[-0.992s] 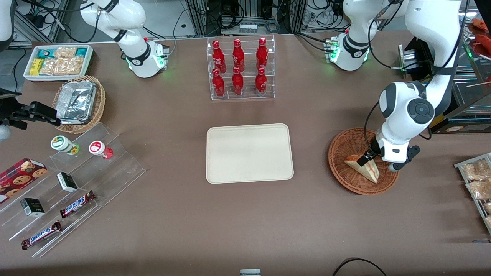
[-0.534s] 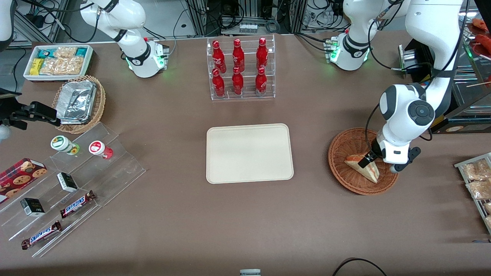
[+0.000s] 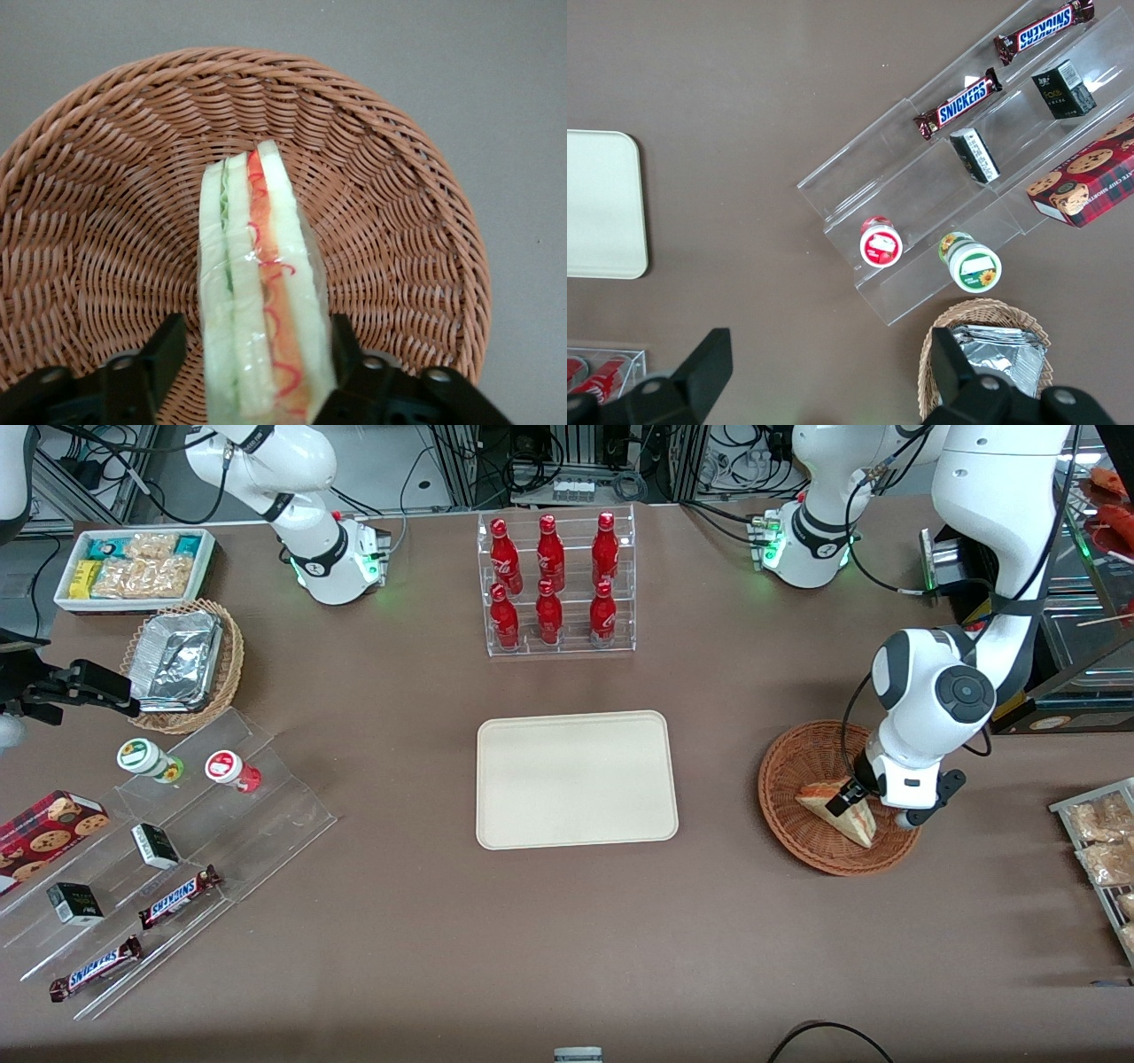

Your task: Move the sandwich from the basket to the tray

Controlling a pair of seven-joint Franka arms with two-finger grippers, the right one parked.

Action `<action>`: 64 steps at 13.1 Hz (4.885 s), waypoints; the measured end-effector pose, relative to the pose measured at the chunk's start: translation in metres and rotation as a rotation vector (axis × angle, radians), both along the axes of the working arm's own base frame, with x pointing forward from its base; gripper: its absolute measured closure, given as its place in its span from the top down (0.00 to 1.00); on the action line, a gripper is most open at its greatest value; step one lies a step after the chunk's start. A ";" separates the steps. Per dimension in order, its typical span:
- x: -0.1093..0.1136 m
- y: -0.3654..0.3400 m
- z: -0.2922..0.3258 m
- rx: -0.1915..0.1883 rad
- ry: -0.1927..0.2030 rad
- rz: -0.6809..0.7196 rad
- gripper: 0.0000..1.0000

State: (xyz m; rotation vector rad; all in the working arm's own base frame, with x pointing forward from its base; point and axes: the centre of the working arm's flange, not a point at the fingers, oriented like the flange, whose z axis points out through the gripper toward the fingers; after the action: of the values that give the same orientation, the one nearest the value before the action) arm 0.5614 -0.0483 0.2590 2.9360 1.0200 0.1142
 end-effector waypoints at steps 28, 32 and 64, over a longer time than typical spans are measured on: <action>-0.029 -0.389 0.161 0.014 0.084 -0.586 0.15; -0.036 -0.443 0.092 0.031 0.135 -0.643 0.15; -0.012 -0.380 0.219 0.079 0.085 -0.495 1.00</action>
State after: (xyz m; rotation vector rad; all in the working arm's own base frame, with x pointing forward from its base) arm 0.5491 -0.4282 0.4776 3.1831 0.2731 0.0153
